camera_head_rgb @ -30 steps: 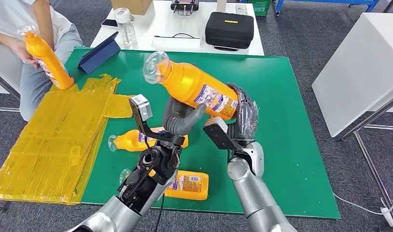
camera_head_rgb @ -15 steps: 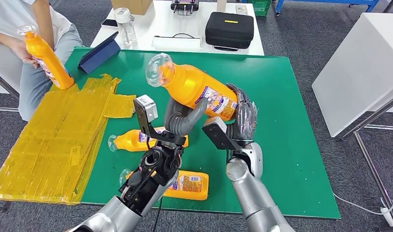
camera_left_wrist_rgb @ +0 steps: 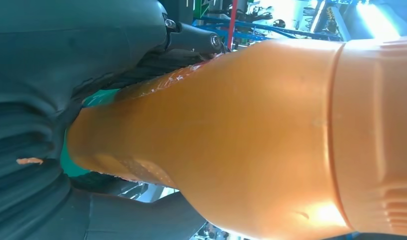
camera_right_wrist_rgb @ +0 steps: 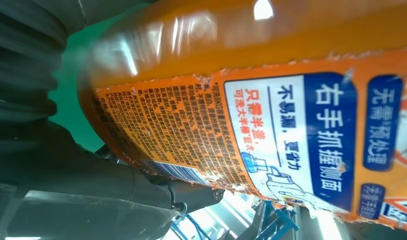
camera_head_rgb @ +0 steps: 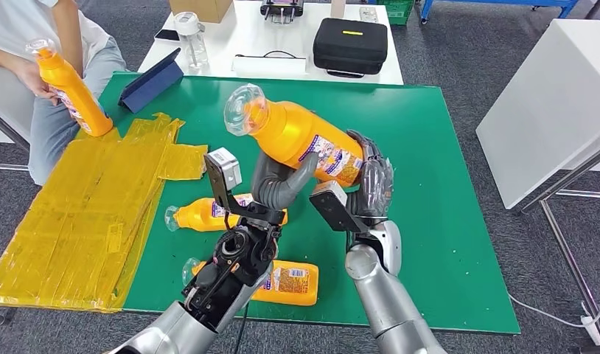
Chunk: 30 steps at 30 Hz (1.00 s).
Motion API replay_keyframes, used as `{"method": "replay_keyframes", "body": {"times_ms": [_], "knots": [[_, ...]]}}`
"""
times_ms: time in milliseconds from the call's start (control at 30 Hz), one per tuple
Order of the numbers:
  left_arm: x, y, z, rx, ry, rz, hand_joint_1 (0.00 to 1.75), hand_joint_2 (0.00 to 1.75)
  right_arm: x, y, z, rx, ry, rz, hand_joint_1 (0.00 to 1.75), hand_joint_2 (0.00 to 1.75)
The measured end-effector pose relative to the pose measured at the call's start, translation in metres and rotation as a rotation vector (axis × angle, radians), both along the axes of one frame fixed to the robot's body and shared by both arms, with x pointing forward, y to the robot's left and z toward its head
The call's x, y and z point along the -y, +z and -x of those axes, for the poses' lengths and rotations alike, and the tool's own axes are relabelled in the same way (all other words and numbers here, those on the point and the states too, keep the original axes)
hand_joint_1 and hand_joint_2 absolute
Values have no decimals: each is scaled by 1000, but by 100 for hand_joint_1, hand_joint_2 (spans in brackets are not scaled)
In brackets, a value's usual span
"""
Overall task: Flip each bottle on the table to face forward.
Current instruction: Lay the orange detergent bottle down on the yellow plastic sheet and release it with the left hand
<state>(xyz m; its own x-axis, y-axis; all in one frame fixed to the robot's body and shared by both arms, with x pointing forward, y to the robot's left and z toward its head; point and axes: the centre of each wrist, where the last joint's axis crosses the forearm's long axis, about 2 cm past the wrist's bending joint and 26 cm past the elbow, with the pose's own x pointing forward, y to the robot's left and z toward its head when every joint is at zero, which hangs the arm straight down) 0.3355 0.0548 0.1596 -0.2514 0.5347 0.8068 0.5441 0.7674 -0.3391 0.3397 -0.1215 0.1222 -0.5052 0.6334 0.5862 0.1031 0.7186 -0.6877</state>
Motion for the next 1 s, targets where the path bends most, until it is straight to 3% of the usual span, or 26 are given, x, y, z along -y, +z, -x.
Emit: {"method": "replay_keyframes", "body": {"times_ms": [100,133,333,667,800,1000], "knots": [[0,-1,1,5,3,-7,175,175,0,0,1,-2,-4,-1,32,175],[0,-1,1,9,8,-13,175,175,-1,0,2,-4,-5,-1,0,175],[-2,0,0,51,70,-101,175,175,0,-5,13,-15,-3,-31,0,175],[-27,-10,-15,48,247,-195,175,175,20,3,44,34,-2,-237,0,175],[-40,-15,-21,59,401,-331,175,175,28,5,57,4,70,-481,0,175],[-69,-14,-44,109,734,-736,175,175,33,4,75,-115,210,-944,0,175]]}}
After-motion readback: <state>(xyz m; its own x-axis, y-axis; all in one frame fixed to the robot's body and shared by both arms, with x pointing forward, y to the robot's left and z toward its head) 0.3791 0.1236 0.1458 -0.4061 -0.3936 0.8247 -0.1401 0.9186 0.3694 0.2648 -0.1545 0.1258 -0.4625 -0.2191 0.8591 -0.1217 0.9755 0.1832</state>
